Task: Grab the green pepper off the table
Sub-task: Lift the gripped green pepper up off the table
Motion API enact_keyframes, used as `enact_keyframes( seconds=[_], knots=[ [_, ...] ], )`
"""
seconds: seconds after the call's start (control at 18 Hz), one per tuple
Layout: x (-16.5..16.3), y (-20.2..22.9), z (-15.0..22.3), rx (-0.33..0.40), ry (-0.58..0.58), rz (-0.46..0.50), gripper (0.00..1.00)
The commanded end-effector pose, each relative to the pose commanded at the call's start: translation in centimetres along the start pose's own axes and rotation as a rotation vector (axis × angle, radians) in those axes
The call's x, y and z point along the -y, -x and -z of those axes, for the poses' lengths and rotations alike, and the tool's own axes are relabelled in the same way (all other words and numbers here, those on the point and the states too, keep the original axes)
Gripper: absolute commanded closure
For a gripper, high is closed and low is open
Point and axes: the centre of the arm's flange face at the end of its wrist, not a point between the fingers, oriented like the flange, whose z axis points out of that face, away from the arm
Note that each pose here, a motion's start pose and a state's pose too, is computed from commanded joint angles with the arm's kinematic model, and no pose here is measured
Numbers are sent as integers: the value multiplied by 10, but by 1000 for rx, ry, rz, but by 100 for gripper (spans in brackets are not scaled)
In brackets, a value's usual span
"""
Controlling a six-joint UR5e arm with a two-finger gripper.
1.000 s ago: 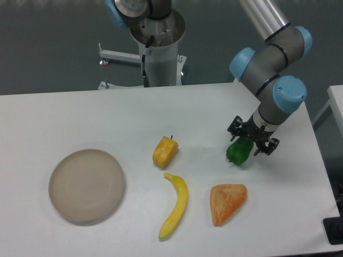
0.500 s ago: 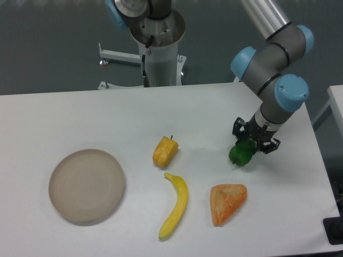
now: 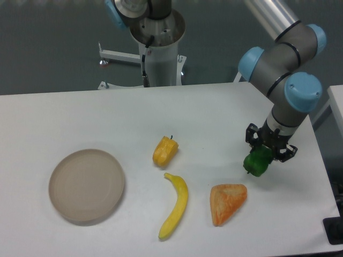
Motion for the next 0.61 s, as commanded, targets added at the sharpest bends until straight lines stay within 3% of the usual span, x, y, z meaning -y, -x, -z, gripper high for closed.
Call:
enact_keyframes(
  seconds=[0.61],
  knots=[
    [21, 23, 5, 37, 50, -30, 63]
  ],
)
